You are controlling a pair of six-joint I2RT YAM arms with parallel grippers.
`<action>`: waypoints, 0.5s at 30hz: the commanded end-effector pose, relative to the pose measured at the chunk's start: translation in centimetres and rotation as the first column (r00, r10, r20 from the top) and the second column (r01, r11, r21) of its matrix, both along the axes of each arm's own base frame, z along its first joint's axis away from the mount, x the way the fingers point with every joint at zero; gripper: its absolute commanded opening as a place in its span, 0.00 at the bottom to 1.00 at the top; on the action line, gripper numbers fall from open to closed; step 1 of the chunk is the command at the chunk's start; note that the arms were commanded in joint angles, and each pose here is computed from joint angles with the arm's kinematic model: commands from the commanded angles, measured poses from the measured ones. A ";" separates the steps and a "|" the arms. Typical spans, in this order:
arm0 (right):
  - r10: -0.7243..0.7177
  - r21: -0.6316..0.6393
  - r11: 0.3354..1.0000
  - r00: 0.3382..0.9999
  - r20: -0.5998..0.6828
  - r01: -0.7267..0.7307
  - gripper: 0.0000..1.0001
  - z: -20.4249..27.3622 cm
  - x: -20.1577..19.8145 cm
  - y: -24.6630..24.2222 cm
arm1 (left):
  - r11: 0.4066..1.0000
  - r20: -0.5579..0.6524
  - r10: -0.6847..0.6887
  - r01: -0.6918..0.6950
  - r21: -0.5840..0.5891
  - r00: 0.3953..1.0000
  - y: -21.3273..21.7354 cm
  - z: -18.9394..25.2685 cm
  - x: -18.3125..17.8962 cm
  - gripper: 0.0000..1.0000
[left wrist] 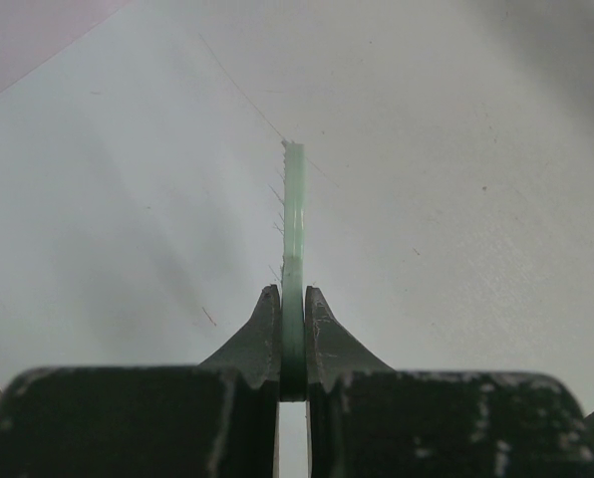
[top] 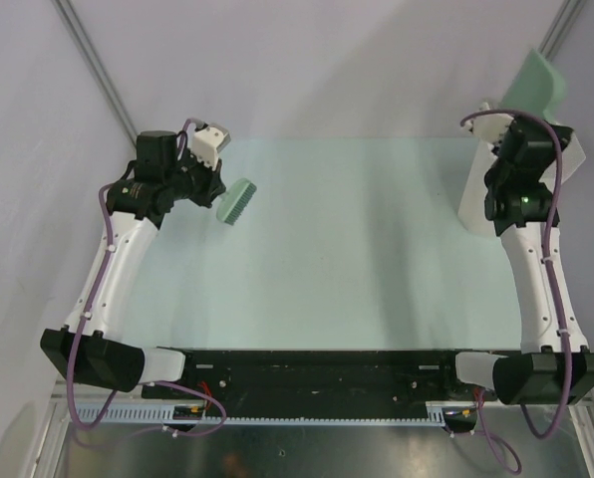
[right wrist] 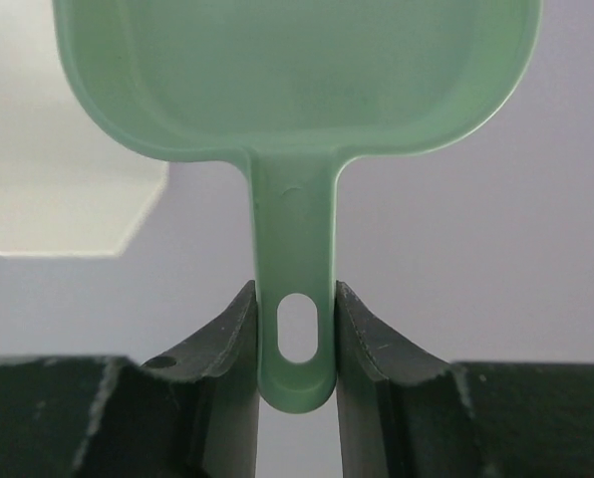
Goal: Sweep away the paper scraps from the table
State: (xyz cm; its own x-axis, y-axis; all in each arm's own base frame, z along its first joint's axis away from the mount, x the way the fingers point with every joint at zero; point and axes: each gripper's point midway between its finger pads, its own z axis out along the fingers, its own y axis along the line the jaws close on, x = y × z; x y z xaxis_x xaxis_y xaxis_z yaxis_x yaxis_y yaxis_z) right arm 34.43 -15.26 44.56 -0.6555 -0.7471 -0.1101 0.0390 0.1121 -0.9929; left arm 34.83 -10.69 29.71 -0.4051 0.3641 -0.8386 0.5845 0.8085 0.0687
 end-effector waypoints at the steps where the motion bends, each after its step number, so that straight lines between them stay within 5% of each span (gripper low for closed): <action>1: 0.320 0.236 0.895 0.914 0.249 -0.378 0.00 4.6 -0.7 8.0 | 1.000 0.050 -0.005 0.006 -0.028 0.999 -0.2 1.8 -0.1 0.00; 4: 0.526 0.396 0.672 0.780 0.339 -0.625 0.00 3.3 -1.2 13.7 | 0.999 0.042 -0.009 0.011 -0.047 0.999 -0.6 2.0 0.0 0.00; 9: 0.714 0.627 0.308 0.609 0.346 -0.716 0.00 -2.0 -2.6 21.8 | 0.998 0.039 -0.006 0.009 -0.062 0.999 -0.7 2.2 -0.2 0.00; 11: 0.707 0.706 0.210 0.603 0.368 -0.677 0.00 -4.6 -2.3 24.5 | 0.998 0.039 0.003 -0.001 -0.060 0.999 -0.6 2.2 -0.1 0.00; 15: 0.541 0.907 0.019 0.767 0.345 -0.421 0.00 -11.1 -1.1 28.7 | 0.998 0.044 0.013 -0.010 -0.062 0.999 -0.5 2.4 -0.2 0.00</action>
State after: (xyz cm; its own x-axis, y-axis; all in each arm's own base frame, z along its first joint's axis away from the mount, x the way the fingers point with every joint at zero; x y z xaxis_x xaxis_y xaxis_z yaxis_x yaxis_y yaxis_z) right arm 32.13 7.75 41.64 0.0798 -0.5864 -0.8061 -0.3633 0.7359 -0.5714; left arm 34.72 -10.88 29.72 -0.4193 0.3416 -0.8411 0.5776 0.8152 0.0431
